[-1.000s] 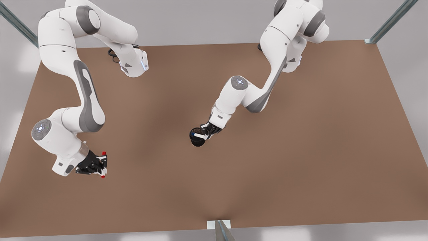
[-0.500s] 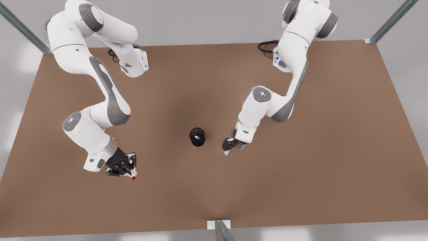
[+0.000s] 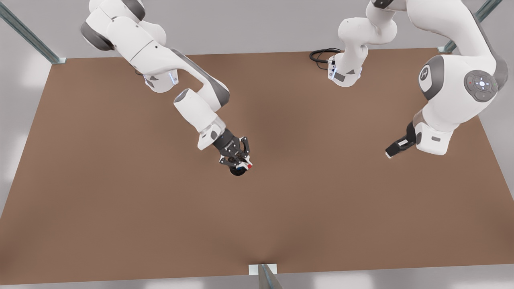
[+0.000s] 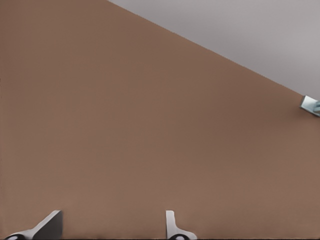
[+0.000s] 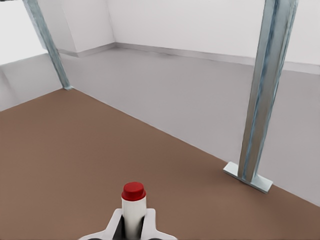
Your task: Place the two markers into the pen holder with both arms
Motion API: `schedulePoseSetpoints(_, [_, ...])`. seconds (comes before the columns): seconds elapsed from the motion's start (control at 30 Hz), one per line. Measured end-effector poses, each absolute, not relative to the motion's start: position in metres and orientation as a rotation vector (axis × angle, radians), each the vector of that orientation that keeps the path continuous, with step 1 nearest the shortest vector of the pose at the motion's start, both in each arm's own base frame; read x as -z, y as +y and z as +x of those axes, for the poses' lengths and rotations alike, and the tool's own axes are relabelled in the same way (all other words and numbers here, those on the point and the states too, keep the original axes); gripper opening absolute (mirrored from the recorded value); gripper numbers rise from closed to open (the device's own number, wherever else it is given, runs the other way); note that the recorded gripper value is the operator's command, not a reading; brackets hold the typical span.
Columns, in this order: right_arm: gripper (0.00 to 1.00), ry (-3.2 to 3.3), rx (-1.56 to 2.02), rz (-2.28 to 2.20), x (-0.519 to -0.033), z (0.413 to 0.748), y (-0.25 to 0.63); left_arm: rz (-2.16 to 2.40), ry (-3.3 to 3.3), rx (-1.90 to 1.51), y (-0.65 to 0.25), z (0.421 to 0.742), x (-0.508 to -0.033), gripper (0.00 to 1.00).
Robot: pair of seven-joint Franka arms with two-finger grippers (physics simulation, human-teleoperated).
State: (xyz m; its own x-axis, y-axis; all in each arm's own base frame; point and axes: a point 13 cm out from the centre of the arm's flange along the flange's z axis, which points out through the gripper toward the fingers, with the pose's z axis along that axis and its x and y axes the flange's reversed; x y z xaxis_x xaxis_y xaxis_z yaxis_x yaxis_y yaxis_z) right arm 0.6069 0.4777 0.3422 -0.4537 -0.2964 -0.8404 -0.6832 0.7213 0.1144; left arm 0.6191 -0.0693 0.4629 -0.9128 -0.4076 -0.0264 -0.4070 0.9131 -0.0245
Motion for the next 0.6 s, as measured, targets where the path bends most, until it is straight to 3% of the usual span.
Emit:
schedulePoseSetpoints(0.17, [0.25,2.017,-0.575,-0.660,-0.338,0.606,0.472,-0.481,3.146,-0.028,-0.063,0.602,-0.454,1.00])
schedulePoseSetpoints(0.6, [0.25,2.090,-0.558,-0.685,-0.264,0.564,0.480,-0.204,3.253,-0.041,-0.048,0.589,-0.438,1.00])
